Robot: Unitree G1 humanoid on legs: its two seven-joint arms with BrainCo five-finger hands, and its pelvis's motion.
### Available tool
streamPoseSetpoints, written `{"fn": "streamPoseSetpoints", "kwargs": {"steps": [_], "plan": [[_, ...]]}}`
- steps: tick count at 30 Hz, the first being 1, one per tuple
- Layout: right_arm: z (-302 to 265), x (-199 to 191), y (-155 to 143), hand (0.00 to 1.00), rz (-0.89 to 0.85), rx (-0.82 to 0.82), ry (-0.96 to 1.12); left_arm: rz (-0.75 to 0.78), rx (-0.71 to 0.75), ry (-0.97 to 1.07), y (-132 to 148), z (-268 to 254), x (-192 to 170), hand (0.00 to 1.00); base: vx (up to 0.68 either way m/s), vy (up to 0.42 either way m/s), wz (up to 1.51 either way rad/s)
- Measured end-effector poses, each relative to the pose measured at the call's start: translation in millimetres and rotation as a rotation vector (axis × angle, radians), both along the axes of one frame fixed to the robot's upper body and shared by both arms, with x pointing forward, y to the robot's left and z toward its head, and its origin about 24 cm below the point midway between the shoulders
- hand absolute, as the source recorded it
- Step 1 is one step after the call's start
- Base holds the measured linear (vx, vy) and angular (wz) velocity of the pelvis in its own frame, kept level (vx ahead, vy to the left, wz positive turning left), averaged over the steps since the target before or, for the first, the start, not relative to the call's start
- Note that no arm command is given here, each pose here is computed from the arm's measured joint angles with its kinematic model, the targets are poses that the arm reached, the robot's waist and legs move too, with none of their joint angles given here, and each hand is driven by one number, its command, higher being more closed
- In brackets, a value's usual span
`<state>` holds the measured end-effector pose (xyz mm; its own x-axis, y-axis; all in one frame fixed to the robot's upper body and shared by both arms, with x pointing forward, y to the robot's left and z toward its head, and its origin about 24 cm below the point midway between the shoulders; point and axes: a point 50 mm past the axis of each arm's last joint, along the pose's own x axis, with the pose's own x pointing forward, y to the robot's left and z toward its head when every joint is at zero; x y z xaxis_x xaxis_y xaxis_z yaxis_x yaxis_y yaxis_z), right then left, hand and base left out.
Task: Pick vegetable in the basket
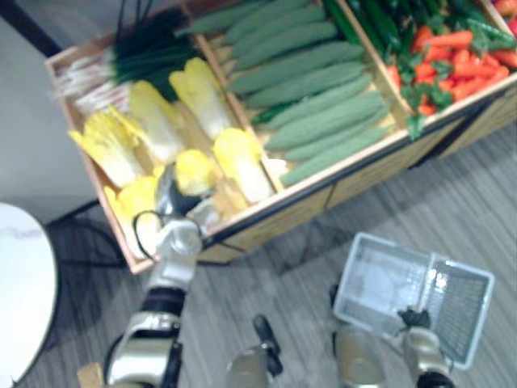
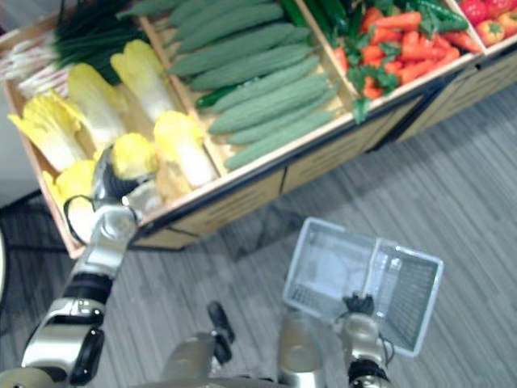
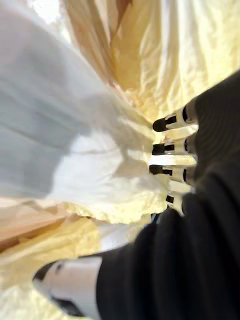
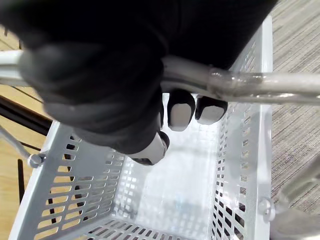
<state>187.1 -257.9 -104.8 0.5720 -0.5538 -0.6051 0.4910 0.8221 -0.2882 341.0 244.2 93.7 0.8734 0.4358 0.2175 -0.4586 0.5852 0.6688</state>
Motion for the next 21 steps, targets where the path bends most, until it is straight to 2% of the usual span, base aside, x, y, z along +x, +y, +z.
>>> {"fn": "streamPoseSetpoints", "kwargs": {"steps": [1, 2, 9, 16, 21], "plan": [[0.6, 0.9, -0.4, 1.0, -0.005, 0.0, -0.004, 0.005, 0.001, -0.002, 0.4, 1.8, 1.3, 0.0, 0.0, 0.008, -0.12], [1.4, 1.6, -1.0, 1.0, -0.017, 0.008, -0.014, 0.01, 0.004, -0.005, 1.1, 4.3, 3.7, 1.0, -0.01, -0.001, -0.05], [14.1, 17.2, -2.9, 1.0, -0.052, 0.004, -0.098, 0.058, 0.073, -0.087, 12.8, 38.6, 19.0, 1.0, -0.01, -0.01, -0.07], [23.2, 25.3, -1.7, 1.0, -0.044, -0.011, -0.151, 0.039, 0.08, -0.129, 3.8, 51.9, 25.3, 1.0, -0.03, -0.018, -0.07], [20.8, 16.8, -1.2, 1.0, -0.032, -0.022, -0.142, -0.008, 0.119, -0.096, -6.7, 49.5, 28.3, 1.0, 0.04, 0.005, 0.01]]}}
